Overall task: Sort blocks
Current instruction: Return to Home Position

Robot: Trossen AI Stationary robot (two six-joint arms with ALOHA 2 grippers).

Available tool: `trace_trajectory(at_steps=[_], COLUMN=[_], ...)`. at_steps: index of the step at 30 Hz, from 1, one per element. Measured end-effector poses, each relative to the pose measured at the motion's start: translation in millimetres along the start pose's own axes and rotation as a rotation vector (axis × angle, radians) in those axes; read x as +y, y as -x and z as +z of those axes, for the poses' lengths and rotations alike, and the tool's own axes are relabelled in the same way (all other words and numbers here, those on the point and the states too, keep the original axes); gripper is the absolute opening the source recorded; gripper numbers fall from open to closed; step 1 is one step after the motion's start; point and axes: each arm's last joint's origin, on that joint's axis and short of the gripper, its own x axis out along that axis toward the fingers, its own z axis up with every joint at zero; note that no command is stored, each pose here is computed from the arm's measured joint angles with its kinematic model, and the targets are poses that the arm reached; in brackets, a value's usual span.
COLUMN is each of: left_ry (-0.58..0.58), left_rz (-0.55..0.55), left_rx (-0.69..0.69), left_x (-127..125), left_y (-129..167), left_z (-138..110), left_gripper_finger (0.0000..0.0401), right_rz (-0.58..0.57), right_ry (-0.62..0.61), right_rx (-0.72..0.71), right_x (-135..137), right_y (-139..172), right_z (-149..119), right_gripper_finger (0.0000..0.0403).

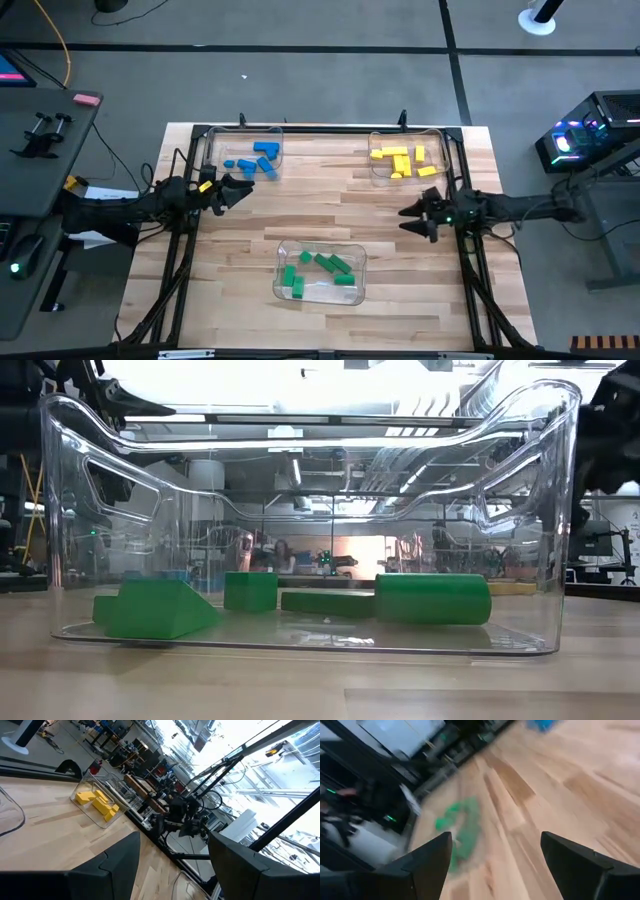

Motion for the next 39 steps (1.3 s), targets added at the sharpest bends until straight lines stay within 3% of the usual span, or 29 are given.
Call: trace_trajectory(at_steps=[8, 19, 32, 35, 39], left_ry=[0.0, -0.003, 0.017, -0.102, -0.443], left_rz=[-0.001, 0.014, -0.123, -0.119, -0.095], left_rx=[-0.001, 0.034, 0.045, 0.09, 0.064], left_x=[0, 2, -7, -4, -2], left_y=[0, 0, 14, 14, 14], left_z=[0, -3, -5, -9, -10], left_gripper_finger=[0.022, 0.022, 0.022, 0.022, 0.022], right_rz=[0.123, 0.105, 0.096, 0.091, 0.09], right_ry=[-0.004, -0.004, -0.004, -0.005, -0.005], right_rx=[-0.18, -0.161, -0.152, -0.148, -0.146], right_x=[8, 7, 7, 6, 6], right_y=[17, 15, 14, 14, 14], right_z=[13, 12, 11, 11, 11], right_gripper_finger=[0.0302, 0.0302, 0.0302, 0.0302, 0.0302])
